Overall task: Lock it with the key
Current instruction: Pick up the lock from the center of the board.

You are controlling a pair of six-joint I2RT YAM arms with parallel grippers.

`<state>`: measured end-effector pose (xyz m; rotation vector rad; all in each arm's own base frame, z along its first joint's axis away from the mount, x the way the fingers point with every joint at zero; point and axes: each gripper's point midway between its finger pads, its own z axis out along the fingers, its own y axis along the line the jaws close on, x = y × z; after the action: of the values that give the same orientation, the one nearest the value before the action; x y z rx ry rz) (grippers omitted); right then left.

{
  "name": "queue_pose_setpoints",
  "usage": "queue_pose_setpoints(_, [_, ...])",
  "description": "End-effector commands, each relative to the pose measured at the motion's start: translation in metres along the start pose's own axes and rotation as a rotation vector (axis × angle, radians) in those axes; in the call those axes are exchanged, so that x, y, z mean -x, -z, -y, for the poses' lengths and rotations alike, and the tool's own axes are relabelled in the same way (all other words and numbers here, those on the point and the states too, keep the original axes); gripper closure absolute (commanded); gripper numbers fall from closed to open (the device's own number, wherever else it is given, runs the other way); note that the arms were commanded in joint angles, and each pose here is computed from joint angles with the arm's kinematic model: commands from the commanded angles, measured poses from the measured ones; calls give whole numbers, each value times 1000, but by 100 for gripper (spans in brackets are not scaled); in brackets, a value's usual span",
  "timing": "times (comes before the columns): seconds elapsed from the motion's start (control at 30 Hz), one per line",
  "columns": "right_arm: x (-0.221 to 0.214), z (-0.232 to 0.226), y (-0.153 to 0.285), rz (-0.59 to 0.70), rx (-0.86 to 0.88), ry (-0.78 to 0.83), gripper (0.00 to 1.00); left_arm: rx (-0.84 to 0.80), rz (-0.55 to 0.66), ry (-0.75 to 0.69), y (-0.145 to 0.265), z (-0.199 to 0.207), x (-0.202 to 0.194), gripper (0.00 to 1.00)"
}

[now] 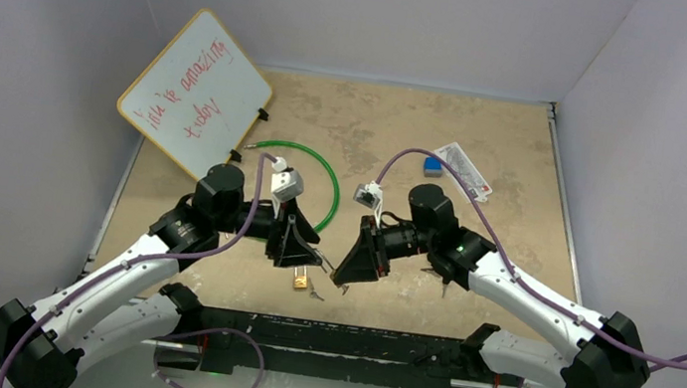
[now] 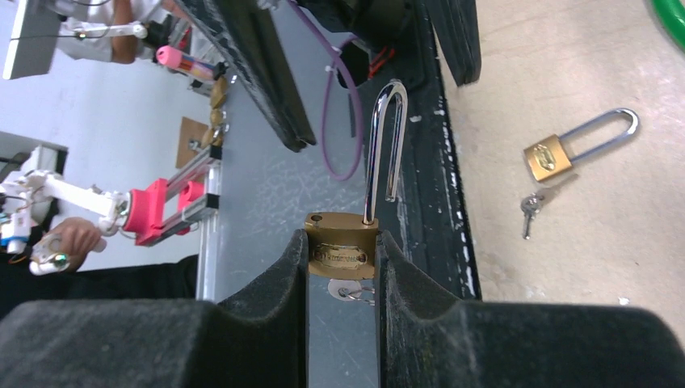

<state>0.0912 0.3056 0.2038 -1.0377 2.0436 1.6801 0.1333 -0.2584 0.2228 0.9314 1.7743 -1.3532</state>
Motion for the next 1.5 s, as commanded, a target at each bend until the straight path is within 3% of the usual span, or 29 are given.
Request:
queue_pose_setpoints(0.0, [23,-33,4,40,116,79,100,-101,-14,-77,3,20,10,46])
queue_pose_setpoints(0.4, [23,-25,1,42,87,60,100,-109,1,-60,0,19,15,100])
queue_pose_setpoints(0.57, [25,-18,-1,59,58,39,96,-101,28,-21,-2,18,18,100])
queue_pose_setpoints(0.83, [25,-26,-1,74,112,26,61,-126,94,-38,3,31,32,100])
queue_pose_setpoints(0.93, [26,-29,0,76,118,34,57,-117,95,-31,3,29,33,100])
queue_pose_setpoints(1.13, [25,-29,0,65,125,29,58,-106,101,-17,1,25,33,100])
queue_pose_setpoints(1.47, [14,-39,6,40,159,49,43,-94,94,-25,2,25,31,100])
